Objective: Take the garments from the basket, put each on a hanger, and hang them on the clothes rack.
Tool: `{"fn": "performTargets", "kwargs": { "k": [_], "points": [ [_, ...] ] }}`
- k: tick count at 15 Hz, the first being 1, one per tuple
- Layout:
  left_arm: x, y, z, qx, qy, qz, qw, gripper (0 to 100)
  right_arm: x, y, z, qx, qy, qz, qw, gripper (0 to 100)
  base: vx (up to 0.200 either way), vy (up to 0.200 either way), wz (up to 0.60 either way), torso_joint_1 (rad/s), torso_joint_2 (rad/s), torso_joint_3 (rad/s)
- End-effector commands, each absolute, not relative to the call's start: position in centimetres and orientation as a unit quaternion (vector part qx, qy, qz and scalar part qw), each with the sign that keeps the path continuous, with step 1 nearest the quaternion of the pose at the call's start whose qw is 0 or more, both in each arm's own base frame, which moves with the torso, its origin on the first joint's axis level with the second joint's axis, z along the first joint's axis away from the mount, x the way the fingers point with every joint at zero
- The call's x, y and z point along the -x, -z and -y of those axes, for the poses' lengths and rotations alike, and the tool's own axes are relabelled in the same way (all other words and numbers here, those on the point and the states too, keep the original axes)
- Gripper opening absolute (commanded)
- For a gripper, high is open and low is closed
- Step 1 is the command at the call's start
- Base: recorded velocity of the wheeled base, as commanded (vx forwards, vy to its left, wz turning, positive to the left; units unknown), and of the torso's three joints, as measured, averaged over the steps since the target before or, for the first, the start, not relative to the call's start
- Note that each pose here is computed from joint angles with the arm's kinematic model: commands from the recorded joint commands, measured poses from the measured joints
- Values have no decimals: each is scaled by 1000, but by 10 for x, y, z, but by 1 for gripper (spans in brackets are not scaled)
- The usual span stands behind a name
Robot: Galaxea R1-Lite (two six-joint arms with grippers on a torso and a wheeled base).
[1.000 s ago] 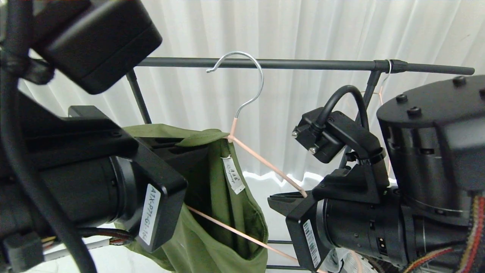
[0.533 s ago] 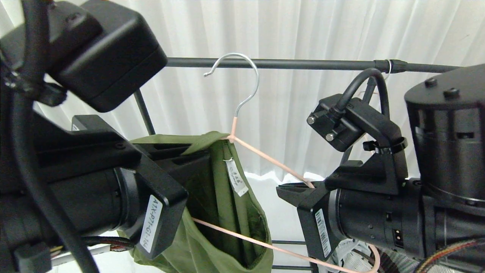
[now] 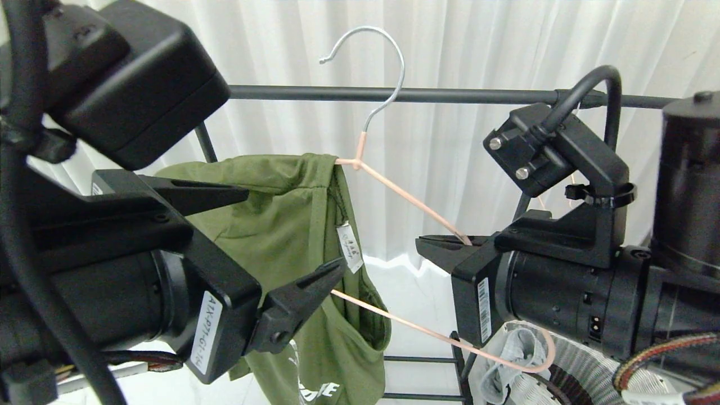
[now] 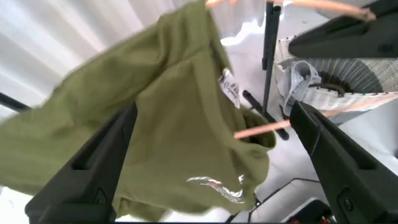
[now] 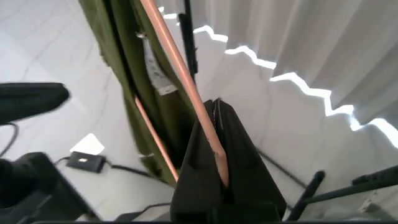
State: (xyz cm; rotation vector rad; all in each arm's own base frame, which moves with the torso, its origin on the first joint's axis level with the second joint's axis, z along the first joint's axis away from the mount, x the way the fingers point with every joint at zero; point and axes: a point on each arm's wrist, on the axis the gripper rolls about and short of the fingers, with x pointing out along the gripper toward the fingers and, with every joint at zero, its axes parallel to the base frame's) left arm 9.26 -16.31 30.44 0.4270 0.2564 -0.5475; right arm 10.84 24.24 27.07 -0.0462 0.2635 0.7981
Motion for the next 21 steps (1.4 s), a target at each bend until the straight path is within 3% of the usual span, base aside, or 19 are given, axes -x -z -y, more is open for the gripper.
{"fn": "performTargets", "kwargs": {
  "k": [1,4,8,13,21],
  "points": [
    [-93,-313,144,-235,249,-102,934,100,-114,-273,-229,25,-375,-120,919,0,0,0,0,0,0,0],
    [-102,-325,110,-314,241,-65,916,100,-119,-279,-214,40,-359,-110,926,0,0,0,0,0,0,0],
    [-124,-326,98,-406,310,-6,860,100,-112,-283,-201,85,-378,-109,915,0,0,0,0,0,0,0],
    [-150,-310,125,-420,338,-20,842,100,-109,-284,-204,101,-389,-100,910,0,0,0,0,0,0,0],
    [-166,-297,138,-415,330,-2,848,100,-99,-287,-208,104,-414,-91,900,0,0,0,0,0,0,0]
  ]
}}
